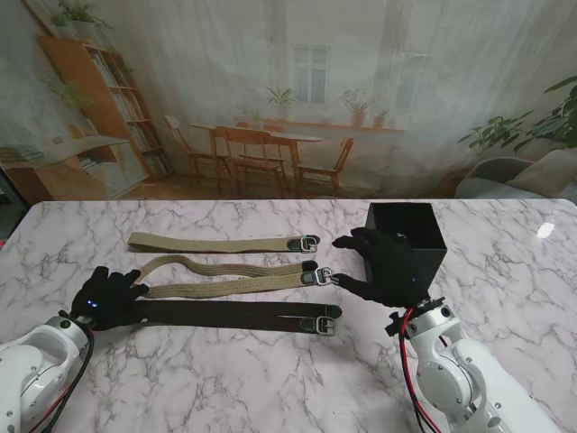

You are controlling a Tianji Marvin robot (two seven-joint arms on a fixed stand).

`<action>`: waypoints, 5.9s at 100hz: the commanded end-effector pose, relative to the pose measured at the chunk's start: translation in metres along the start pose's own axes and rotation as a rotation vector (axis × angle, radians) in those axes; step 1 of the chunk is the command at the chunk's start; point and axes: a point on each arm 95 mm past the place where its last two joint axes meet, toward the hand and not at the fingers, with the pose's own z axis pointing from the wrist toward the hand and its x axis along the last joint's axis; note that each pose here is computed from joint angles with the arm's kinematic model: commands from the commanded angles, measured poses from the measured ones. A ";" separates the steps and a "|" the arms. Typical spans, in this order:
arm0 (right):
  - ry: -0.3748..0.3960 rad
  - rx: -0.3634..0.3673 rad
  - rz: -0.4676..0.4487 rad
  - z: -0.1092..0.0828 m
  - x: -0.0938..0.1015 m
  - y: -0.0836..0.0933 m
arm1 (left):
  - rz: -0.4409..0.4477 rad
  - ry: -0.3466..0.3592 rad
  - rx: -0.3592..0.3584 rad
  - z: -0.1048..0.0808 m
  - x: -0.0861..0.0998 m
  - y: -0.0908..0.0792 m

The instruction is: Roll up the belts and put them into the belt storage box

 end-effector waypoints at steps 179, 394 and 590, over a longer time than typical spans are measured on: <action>0.063 0.082 -0.002 -0.004 0.017 0.005 | 0.186 0.239 0.274 -0.027 0.027 -0.093; 0.066 0.380 -0.082 -0.003 0.040 -0.011 | 0.210 0.372 0.346 -0.018 0.042 -0.147; -0.009 0.364 -0.095 -0.004 0.028 -0.011 | -0.195 0.494 0.009 0.065 0.086 -0.111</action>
